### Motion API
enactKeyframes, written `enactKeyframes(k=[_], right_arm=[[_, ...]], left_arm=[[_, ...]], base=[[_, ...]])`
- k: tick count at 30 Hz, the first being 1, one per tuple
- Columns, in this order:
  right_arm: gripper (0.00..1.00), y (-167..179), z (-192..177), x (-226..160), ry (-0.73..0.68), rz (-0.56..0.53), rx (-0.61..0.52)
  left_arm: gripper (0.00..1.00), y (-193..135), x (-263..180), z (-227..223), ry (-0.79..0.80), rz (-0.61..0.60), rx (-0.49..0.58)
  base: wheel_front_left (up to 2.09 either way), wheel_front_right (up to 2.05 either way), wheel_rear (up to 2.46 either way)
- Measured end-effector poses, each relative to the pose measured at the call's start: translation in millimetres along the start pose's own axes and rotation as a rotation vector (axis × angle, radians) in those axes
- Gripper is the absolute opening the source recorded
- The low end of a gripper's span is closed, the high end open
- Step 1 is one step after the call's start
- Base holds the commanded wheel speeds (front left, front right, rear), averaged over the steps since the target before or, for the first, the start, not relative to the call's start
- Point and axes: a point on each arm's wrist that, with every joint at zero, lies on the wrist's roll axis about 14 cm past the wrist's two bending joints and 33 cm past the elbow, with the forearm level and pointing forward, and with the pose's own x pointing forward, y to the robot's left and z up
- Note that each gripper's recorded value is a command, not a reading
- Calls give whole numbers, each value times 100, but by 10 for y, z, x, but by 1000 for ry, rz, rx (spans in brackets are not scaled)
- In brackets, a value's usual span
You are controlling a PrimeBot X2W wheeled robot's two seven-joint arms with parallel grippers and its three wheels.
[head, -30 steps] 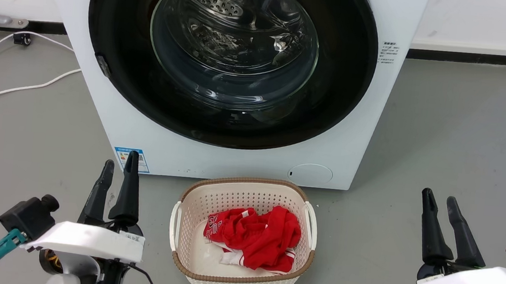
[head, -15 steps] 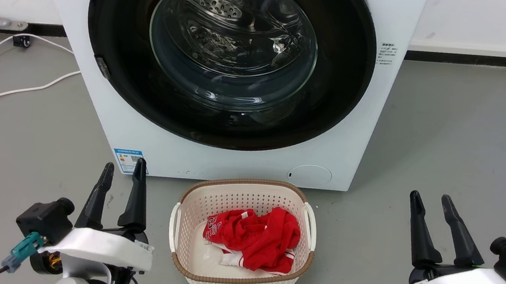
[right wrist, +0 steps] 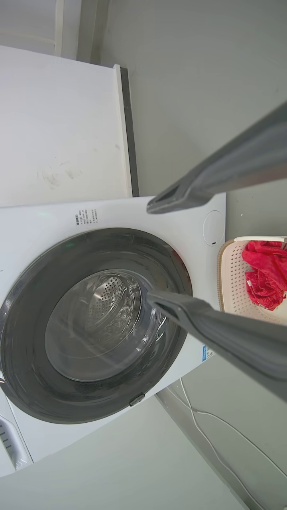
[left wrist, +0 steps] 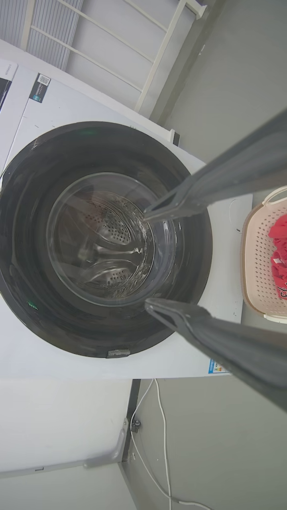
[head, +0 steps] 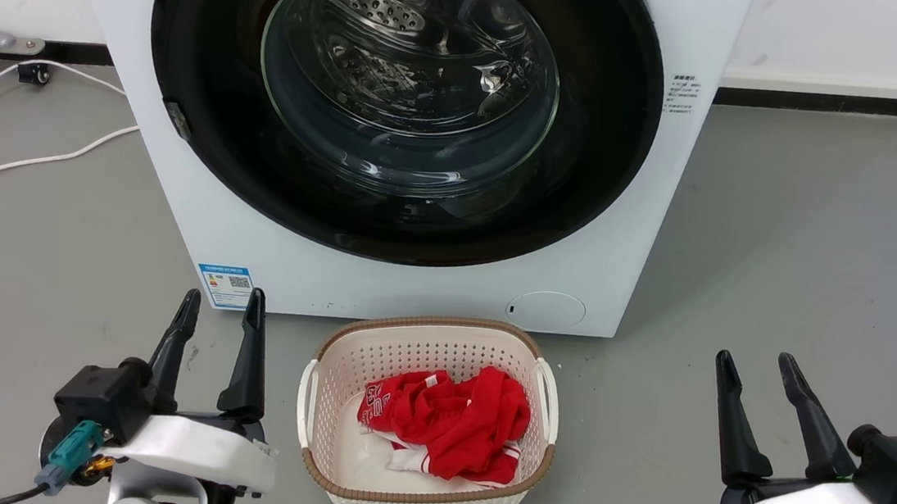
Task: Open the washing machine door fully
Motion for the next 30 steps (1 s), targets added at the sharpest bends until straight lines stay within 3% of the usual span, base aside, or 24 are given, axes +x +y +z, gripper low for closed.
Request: enactKeyframes(k=[14, 30], right_arm=[[100, 20, -29, -26, 18, 9, -100], [100, 47, -37, -69, 24, 18, -194]], left_arm=[[100, -66, -18, 22, -20, -28, 137], [100, -103, -83, 25, -42, -29, 219]], base=[[0, 0, 0], [0, 0, 0]])
